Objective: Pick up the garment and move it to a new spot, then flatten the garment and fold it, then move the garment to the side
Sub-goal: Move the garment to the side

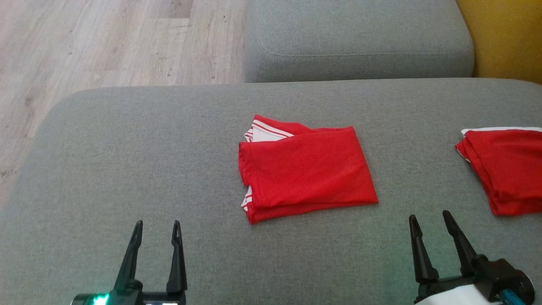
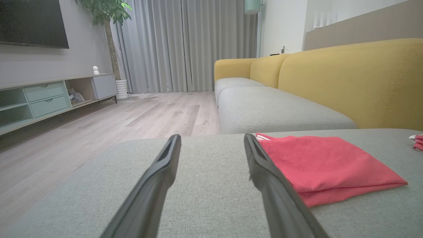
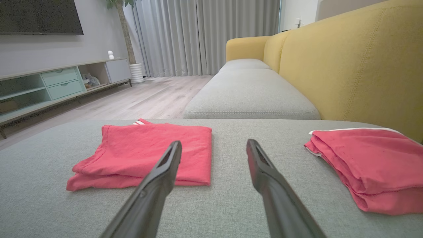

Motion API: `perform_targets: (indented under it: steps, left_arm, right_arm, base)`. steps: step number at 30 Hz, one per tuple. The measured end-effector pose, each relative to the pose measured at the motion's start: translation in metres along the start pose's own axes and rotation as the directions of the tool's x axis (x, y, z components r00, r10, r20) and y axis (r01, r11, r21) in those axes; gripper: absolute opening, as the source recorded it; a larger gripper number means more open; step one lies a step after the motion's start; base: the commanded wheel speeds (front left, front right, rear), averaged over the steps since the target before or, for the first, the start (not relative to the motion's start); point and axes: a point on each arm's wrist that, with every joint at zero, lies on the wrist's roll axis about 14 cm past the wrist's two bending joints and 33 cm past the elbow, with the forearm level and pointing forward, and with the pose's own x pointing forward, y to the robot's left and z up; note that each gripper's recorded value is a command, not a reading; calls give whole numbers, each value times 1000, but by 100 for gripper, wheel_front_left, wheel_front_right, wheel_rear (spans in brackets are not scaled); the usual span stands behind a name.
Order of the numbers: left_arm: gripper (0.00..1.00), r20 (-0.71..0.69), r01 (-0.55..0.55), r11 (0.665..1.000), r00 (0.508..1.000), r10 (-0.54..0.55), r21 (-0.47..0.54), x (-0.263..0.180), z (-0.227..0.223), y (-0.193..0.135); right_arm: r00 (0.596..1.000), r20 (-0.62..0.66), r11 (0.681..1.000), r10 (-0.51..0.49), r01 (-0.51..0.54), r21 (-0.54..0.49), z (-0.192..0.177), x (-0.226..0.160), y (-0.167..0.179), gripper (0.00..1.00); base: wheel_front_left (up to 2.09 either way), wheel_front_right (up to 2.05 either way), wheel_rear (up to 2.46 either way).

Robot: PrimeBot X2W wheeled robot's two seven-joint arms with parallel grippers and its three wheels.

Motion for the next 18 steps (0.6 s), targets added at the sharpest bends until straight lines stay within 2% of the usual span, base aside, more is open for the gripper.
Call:
perform_targets:
  steps: [18]
  left_arm:
    - [100, -27, -12, 1000, 1000, 11, -4, -3, -8, 2]
  right_arm:
    - [1000, -10, 1000, 9, -9, -6, -3, 0, 3, 100]
  base:
    - [0, 0, 0]
